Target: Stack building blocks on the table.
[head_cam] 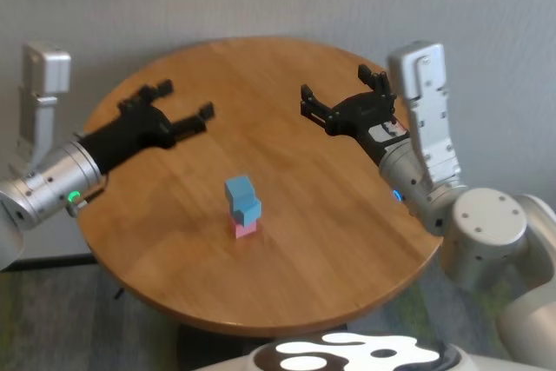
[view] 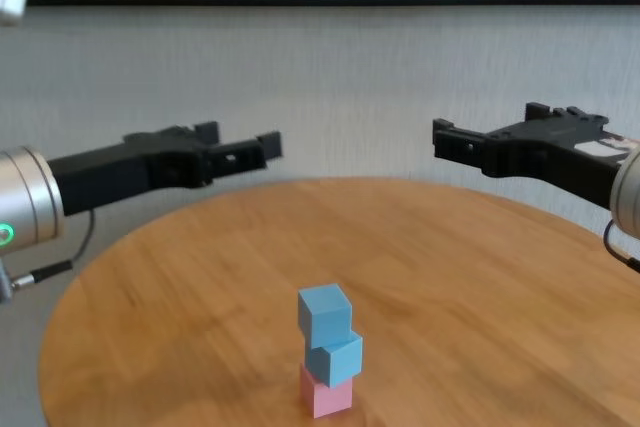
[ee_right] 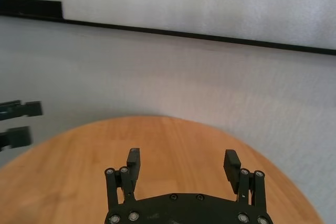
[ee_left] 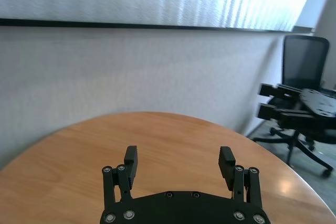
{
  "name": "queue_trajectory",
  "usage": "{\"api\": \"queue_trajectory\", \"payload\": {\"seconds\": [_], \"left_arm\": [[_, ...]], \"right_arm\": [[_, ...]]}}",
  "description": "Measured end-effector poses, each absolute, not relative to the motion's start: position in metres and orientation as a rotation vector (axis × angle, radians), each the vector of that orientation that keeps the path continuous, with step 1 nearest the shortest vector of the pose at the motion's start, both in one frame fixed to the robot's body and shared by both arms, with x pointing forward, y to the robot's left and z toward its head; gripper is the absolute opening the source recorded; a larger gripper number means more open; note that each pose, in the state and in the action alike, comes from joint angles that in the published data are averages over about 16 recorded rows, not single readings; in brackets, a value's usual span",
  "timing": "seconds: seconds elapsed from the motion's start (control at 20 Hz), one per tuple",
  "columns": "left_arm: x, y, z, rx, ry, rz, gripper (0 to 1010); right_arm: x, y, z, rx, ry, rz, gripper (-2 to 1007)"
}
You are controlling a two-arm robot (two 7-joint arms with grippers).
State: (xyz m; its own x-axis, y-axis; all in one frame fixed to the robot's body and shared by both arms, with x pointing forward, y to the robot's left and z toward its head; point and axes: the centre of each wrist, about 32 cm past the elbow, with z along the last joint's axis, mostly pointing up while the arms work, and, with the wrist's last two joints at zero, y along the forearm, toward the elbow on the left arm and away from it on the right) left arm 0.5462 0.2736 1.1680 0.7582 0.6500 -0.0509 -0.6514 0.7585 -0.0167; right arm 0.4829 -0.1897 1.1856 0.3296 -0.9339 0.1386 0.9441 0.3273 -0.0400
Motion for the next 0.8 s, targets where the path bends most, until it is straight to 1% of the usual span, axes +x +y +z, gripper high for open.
{"api": "queue_trajectory", "payload": {"seconds": [0.25, 0.4, 0.8], "left_arm": [[0.542, 0.279, 1.166, -0.075, 0.027, 0.831, 1002], [0.54, 0.28, 1.164, -0.085, 0.02, 0.877, 1002], [0.538, 0.28, 1.159, -0.087, 0.023, 0.945, 1002]], "right_arm": [[0.469, -0.198, 1.191, -0.086, -0.05, -1.158, 1005], [0.46, -0.203, 1.193, -0.079, -0.046, -1.124, 1005], [0.443, -0.213, 1.189, -0.102, -0.162, -1.064, 1005]]}}
